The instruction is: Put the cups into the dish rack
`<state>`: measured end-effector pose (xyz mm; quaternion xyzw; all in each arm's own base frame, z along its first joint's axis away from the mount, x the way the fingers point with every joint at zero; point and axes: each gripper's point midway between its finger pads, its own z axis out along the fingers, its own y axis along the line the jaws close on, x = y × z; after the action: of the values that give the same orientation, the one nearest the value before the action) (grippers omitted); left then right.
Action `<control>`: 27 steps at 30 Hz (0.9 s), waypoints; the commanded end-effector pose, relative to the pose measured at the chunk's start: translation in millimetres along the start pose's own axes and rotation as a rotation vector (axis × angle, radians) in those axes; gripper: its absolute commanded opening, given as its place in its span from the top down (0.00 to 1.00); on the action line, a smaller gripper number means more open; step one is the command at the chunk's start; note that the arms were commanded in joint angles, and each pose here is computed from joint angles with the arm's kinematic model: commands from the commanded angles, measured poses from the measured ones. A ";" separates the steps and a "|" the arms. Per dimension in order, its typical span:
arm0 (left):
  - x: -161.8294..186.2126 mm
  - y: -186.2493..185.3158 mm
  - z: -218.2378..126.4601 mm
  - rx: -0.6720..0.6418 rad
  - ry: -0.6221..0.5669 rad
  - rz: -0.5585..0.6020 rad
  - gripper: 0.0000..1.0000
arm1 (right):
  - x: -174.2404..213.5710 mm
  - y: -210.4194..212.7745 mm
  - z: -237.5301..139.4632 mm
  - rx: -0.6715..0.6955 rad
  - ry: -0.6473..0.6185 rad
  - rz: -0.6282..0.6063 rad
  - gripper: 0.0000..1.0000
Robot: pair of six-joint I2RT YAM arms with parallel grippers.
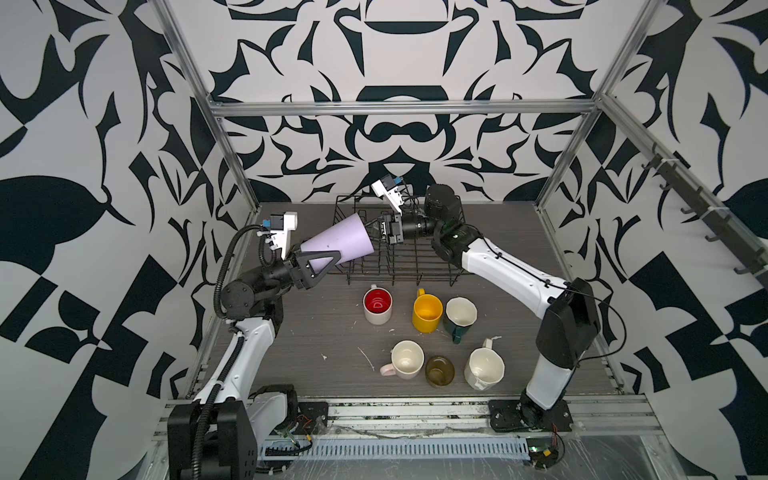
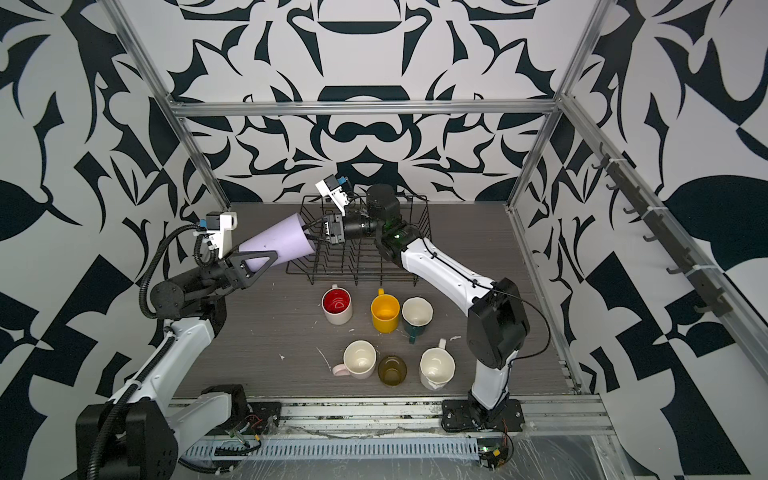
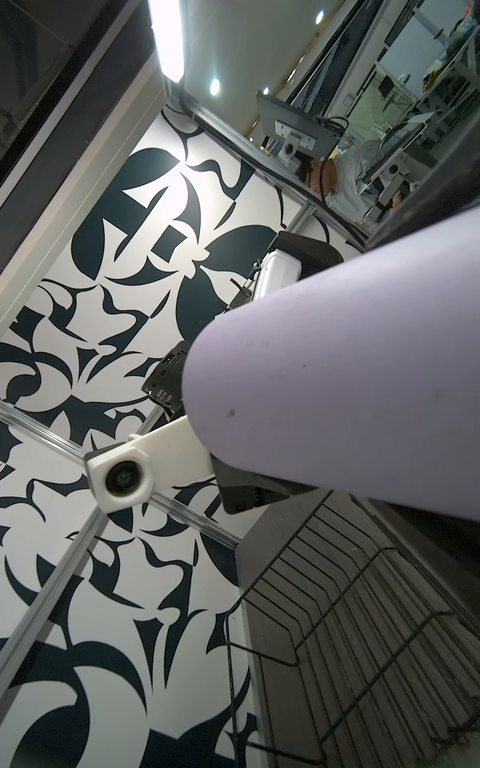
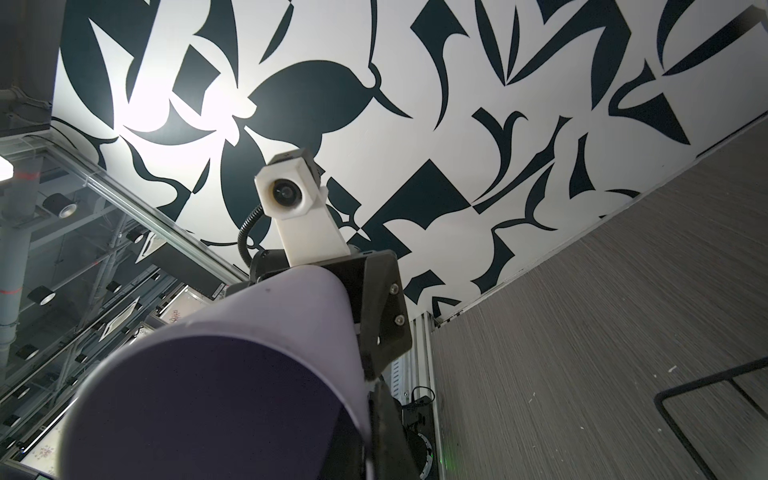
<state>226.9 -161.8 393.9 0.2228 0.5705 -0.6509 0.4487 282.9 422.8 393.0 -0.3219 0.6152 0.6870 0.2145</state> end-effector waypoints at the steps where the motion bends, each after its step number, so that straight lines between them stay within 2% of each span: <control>1: 16.9 -24.9 8.9 0.086 0.122 0.072 0.26 | -11.1 2.2 17.5 0.019 -0.059 -0.036 1.00; 4: 13.6 -23.9 10.3 0.087 0.119 0.065 0.37 | -8.3 -1.3 17.2 0.026 -0.054 -0.030 1.00; 5: 12.1 -23.8 10.7 0.086 0.117 0.065 0.44 | -7.8 -1.4 16.9 0.028 -0.053 -0.028 1.00; 7: 8.6 -25.4 11.6 0.088 0.112 0.072 0.63 | -5.8 -3.5 16.3 0.035 -0.051 -0.025 1.00; 8: 7.1 -25.3 12.1 0.088 0.110 0.073 0.69 | -5.1 -3.6 16.0 0.038 -0.051 -0.026 1.00; 10: 3.5 -25.5 13.2 0.088 0.103 0.071 0.74 | -3.4 -4.5 14.4 0.044 -0.051 -0.023 1.00; 12: 1.2 -24.9 14.0 0.086 0.102 0.070 0.83 | -4.2 -6.5 10.1 0.055 -0.060 -0.021 0.90; 15: -2.4 -18.9 15.7 0.071 0.111 0.057 0.99 | -11.1 -13.7 -7.2 0.096 -0.097 -0.013 0.62; 19: -12.8 -3.6 19.8 0.009 0.134 0.008 1.00 | -28.0 -31.1 -52.9 0.206 -0.203 0.008 0.39; 22: -19.4 9.0 21.4 -0.083 0.134 -0.001 1.00 | -30.6 -49.7 -92.1 0.342 -0.274 0.021 0.32; 25: -21.3 28.1 15.6 -0.295 0.144 0.068 1.00 | -20.9 -62.8 -125.5 0.531 -0.299 -0.007 0.26; 27: -28.1 34.7 12.6 -0.383 0.145 0.095 1.00 | -11.2 -68.3 -146.1 0.693 -0.289 -0.052 0.22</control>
<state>269.7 -170.9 423.7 0.2135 0.6464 -0.5774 0.4508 361.2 317.4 354.3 -0.1509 0.7297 0.5676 0.3501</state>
